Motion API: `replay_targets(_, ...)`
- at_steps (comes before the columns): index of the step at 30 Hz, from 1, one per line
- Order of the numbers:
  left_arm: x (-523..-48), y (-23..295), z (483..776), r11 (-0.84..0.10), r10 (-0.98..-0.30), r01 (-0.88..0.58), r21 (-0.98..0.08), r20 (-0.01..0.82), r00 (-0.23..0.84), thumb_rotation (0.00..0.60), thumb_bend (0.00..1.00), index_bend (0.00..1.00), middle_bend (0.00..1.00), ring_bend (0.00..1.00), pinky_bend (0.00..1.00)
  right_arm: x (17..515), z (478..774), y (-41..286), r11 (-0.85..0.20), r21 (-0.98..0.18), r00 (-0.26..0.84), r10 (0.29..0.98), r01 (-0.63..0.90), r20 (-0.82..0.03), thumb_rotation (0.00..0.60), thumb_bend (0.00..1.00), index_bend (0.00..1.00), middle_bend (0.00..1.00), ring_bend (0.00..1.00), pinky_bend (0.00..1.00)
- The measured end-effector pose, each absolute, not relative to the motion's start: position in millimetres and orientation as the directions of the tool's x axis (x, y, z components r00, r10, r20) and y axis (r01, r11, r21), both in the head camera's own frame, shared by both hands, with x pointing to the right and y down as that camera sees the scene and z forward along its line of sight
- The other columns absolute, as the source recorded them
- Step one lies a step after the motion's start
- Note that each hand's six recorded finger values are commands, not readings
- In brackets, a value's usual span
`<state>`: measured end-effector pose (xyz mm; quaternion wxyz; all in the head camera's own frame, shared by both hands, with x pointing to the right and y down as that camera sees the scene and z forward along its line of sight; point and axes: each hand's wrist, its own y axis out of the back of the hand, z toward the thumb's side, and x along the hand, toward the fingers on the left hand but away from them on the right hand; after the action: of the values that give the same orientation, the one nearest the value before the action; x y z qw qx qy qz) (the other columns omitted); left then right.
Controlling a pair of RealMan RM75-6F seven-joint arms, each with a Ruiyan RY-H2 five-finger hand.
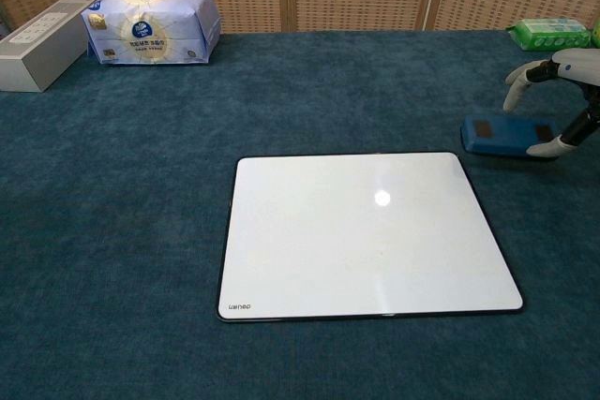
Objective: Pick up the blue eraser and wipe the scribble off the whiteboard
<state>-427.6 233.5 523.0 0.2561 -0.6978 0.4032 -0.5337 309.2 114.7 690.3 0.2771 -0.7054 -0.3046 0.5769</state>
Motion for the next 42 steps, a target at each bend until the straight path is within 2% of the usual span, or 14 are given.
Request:
replay_targets(4, -427.8, 235.0, 523.5, -0.547, -0.834, -0.289, -0.786, 0.543, 0.101, 0.6, 0.43, 0.31, 0.24, 0.22, 0.06, 316.8, 689.1, 116.4, -0.668, -0.737, 0.135, 0.743, 0.1, -0.655, 0.6, 0.21, 0.08, 0.05, 0.0, 0.0)
replay_targets(6, -427.7, 235.0, 523.8, -0.547, -0.833, -0.289, -0.785, 0.543, 0.101, 0.6, 0.43, 0.31, 0.24, 0.21, 0.06, 318.0, 687.4, 117.3, -0.668, -0.738, 0.136, 0.744, 0.098, -0.655, 0.6, 0.22, 0.03, 0.03, 0.0, 0.0)
replay_targets(9, -427.6, 234.3, 523.8, -0.545, -0.834, -0.291, -0.786, 0.542, 0.101, 0.6, 0.43, 0.31, 0.24, 0.21, 0.06, 318.0, 683.1, 117.9, -0.659, -0.745, 0.137, 0.752, 0.107, -0.645, 0.6, 0.21, 0.02, 0.02, 0.0, 0.0)
replay_targets(15, -430.5, 234.4, 524.5, -0.542, -0.836, -0.282, -0.792, 0.541, 0.087, 0.6, 0.43, 0.31, 0.24, 0.2, 0.05, 319.8, 667.6, 119.3, -0.617, -0.772, 0.133, 0.787, 0.151, -0.603, 0.6, 0.22, 0.03, 0.0, 0.0, 0.0)
replay_targets(22, -443.9, 241.0, 529.9, -0.522, -0.844, -0.239, -0.818, 0.536, 0.012, 0.6, 0.43, 0.31, 0.24, 0.19, 0.04, 332.6, 642.1, 130.4, -0.525, -0.835, 0.116, 0.851, 0.164, -0.513, 0.6, 0.24, 0.17, 0.02, 0.0, 0.0)
replay_targets(30, -461.7, 255.1, 542.6, -0.498, -0.849, -0.228, -0.837, 0.524, -0.068, 0.6, 0.43, 0.32, 0.24, 0.18, 0.04, 372.4, 613.0, 167.9, -0.416, -0.904, 0.039, 0.91, 0.098, -0.414, 0.6, 0.24, 0.25, 0.08, 0.0, 0.0)
replay_targets(35, -466.9, 260.7, 547.5, -0.477, -0.858, -0.223, -0.85, 0.505, -0.09, 0.6, 0.43, 0.33, 0.25, 0.18, 0.03, 388.8, 602.7, 194.8, -0.399, -0.916, -0.007, 0.917, 0.039, -0.4, 0.6, 0.23, 0.26, 0.09, 0.0, 0.0)
replay_targets(42, -470.4, 268.6, 550.9, -0.459, -0.867, -0.195, -0.867, 0.485, -0.113, 0.6, 0.43, 0.33, 0.25, 0.18, 0.03, 407.1, 593.0, 227.9, -0.414, -0.909, -0.1, 0.903, 0.051, -0.417, 0.6, 0.23, 0.27, 0.09, 0.0, 0.0)
